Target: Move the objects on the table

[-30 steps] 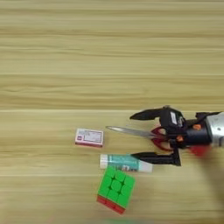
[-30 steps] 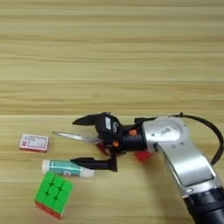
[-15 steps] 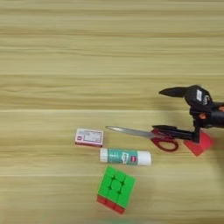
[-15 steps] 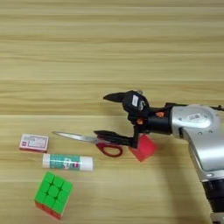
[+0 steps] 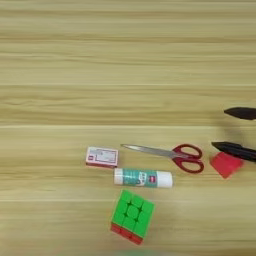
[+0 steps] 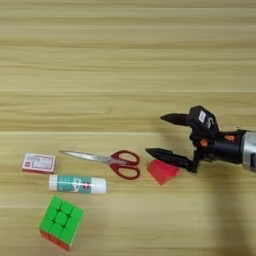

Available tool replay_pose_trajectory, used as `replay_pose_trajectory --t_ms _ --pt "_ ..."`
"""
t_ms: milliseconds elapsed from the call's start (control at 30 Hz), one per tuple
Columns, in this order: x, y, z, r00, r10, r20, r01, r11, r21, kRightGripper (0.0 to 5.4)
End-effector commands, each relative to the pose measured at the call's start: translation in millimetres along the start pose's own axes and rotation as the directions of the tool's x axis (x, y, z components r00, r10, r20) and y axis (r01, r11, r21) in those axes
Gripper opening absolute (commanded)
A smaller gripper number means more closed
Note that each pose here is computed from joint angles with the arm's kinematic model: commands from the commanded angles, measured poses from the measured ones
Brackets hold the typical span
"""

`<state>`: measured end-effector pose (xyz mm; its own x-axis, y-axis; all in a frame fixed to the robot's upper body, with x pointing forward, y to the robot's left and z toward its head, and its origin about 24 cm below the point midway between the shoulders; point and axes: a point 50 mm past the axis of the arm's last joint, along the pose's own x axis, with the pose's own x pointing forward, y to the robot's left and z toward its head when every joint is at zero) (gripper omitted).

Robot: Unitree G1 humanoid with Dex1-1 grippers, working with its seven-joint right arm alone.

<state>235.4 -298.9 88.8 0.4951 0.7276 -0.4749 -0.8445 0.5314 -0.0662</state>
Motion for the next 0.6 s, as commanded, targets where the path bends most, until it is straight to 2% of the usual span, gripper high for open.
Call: replay_pose_trajectory --t_ms 33,367,533,600 --pt "-18.7 -10.6 15.4 0.998 -0.065 -0.023 0.063 0.993 -0.099 5.36" --pt "-13.0 0.8 -5.4 0.994 -0.016 -0.104 0.007 0.996 -0.087 5.36" --pt "-9.6 -0.5 -13.6 0.991 -0.023 -0.130 0.013 0.997 -0.075 5.36" --pt "-9.5 -1.4 -15.6 0.990 -0.027 -0.140 0.016 0.997 -0.076 5.12"
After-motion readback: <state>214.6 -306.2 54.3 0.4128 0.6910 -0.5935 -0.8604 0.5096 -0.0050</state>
